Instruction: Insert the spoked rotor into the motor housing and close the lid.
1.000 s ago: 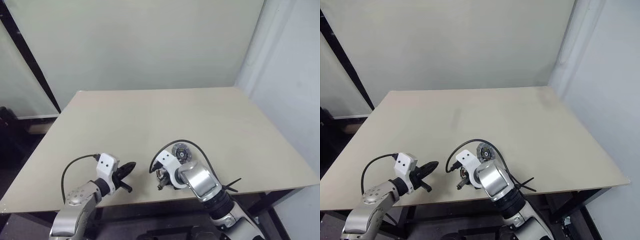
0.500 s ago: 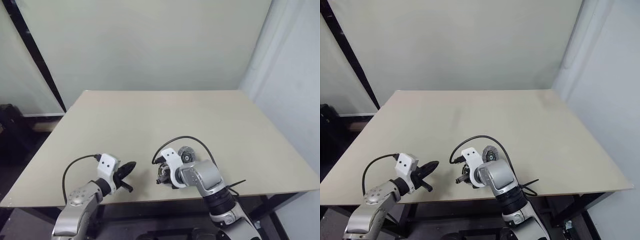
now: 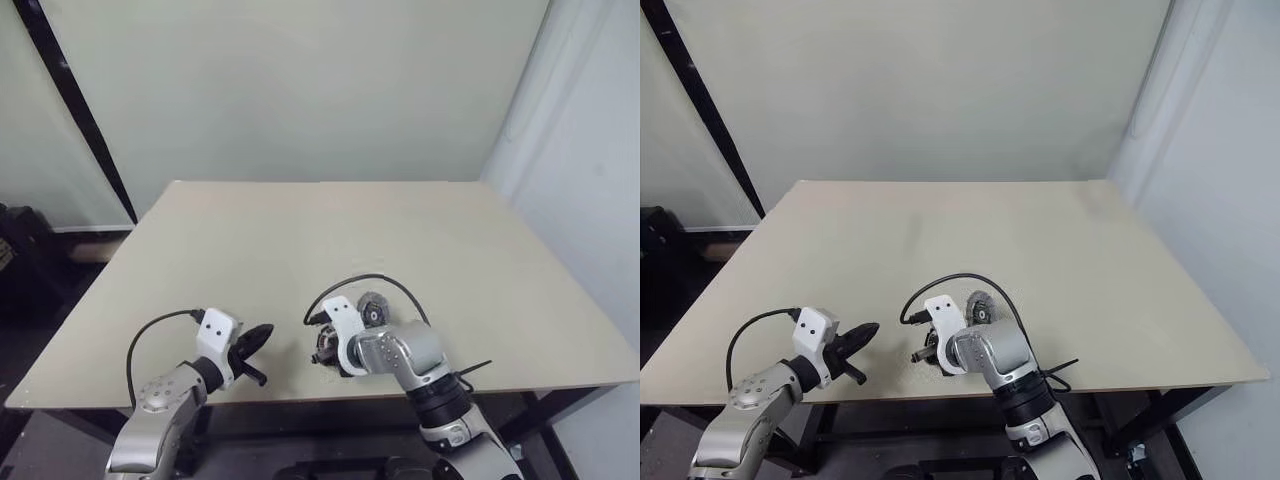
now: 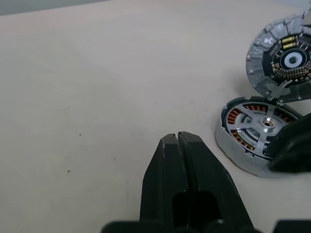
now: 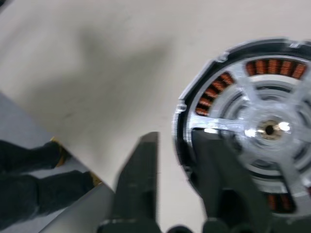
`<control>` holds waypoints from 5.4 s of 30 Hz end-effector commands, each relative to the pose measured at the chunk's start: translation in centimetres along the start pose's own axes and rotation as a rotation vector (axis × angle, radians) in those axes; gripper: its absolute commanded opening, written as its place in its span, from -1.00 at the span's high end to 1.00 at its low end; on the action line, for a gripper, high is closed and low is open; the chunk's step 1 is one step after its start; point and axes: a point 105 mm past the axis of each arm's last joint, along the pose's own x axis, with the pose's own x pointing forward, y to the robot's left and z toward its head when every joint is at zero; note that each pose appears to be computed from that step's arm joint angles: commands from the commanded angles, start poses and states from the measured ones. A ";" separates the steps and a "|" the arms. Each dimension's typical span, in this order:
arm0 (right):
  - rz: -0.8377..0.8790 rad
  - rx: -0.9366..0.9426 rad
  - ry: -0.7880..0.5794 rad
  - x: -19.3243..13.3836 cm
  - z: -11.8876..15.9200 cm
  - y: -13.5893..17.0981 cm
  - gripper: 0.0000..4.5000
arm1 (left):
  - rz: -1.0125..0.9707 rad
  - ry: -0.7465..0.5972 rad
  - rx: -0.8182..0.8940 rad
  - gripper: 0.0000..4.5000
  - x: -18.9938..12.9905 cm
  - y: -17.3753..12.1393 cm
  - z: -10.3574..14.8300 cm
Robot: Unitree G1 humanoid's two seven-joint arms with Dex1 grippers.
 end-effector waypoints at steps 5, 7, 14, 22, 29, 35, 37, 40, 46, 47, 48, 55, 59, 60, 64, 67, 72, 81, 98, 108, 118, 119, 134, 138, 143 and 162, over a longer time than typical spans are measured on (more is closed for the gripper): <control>0.126 -0.188 -0.130 -0.6 3.6 5.7 -0.69 | -0.019 -0.037 0.048 1.00 0.4 -0.1 1.2; 0.110 -0.240 -0.165 -1.0 4.2 5.8 -1.00 | -0.024 -0.037 0.050 1.00 0.5 -0.2 1.2; 0.093 -0.373 -0.314 -3.8 7.1 6.1 -1.00 | -0.041 -0.032 0.061 1.00 0.8 -0.2 1.3; -0.078 -0.739 -0.514 -8.0 11.2 2.0 -1.00 | -0.058 -0.026 0.062 1.00 0.9 -0.5 1.2; -0.432 -0.874 -0.437 -11.9 12.8 -7.5 -1.00 | -0.085 -0.021 0.067 1.00 1.0 -0.7 1.2; -0.621 -1.001 -0.180 -14.6 10.4 -13.9 -1.00 | -0.119 -0.017 0.080 1.00 1.2 -0.9 1.6; -0.632 -1.017 -0.081 -15.0 9.1 -15.1 -1.00 | -0.124 -0.016 0.085 1.00 1.2 -0.9 1.6; -0.581 -0.992 0.002 -14.7 7.1 -15.7 -1.00 | -0.130 -0.013 0.092 1.00 1.3 -0.9 1.7; -0.327 -0.820 -0.050 -11.0 4.2 -12.5 -1.00 | -0.137 -0.013 0.103 1.00 1.3 -0.8 2.0; -0.290 -0.788 -0.076 -10.4 4.1 -11.7 -1.00 | -0.137 -0.013 0.104 1.00 1.2 -0.8 2.0; -0.252 -0.758 -0.104 -9.7 4.0 -10.9 -1.00 | -0.137 -0.012 0.106 1.00 1.2 -0.8 2.0; -0.118 -0.638 -0.259 -6.3 4.2 -6.9 -1.00 | -0.136 -0.004 0.117 1.00 0.9 -0.6 2.2; -0.097 -0.610 -0.265 -5.0 3.8 -6.3 -1.00 | -0.131 -0.001 0.123 1.00 0.7 -0.6 2.3; -0.093 -0.605 -0.265 -4.9 3.7 -6.3 -1.00 | -0.129 0.000 0.125 1.00 0.6 -0.5 2.3; -0.067 -0.577 -0.279 -4.9 3.7 -6.5 -1.00 | -0.123 0.006 0.129 1.00 0.4 -0.4 2.3; -0.011 -0.546 -0.302 -5.1 3.8 -6.5 -1.00 | -0.122 0.008 0.131 1.00 0.4 -0.4 2.3; 0.100 -0.504 -0.351 -6.0 4.0 -7.1 -1.00 | -0.129 0.006 0.134 1.00 0.6 -0.6 2.4; 0.205 -0.509 -0.328 -5.2 2.5 -6.8 -1.00 | -0.143 0.005 0.139 1.00 0.9 -0.7 2.5; 0.206 -0.576 -0.296 -3.0 1.3 -6.4 -0.59 | -0.158 0.017 0.153 1.00 0.7 -0.6 2.7; 0.176 -0.633 -0.213 -3.0 1.5 -6.0 -0.44 | -0.172 0.016 0.153 1.00 1.1 -0.9 2.7; 0.143 -0.634 -0.160 -2.5 1.7 -5.6 -0.44 | -0.177 0.013 0.152 1.00 1.2 -1.0 2.8; 0.137 -0.631 -0.151 -2.4 1.6 -5.7 -0.44 | -0.177 0.013 0.152 1.00 1.2 -1.1 2.7; 0.064 -0.619 -0.044 -1.8 0.8 -6.1 -0.44 | -0.187 0.013 0.143 1.00 1.4 -1.5 2.5; 0.063 -0.634 -0.028 -1.7 0.6 -6.1 -0.44 | -0.196 0.016 0.141 1.00 1.7 -1.9 2.3; 0.043 -0.625 0.003 -1.7 0.3 -6.4 -0.44 | -0.211 0.030 0.151 1.00 2.7 -2.4 1.9; 0.023 -0.592 0.045 -1.5 -0.2 -7.0 -0.44 | -0.273 0.076 0.213 1.00 6.1 -3.6 0.2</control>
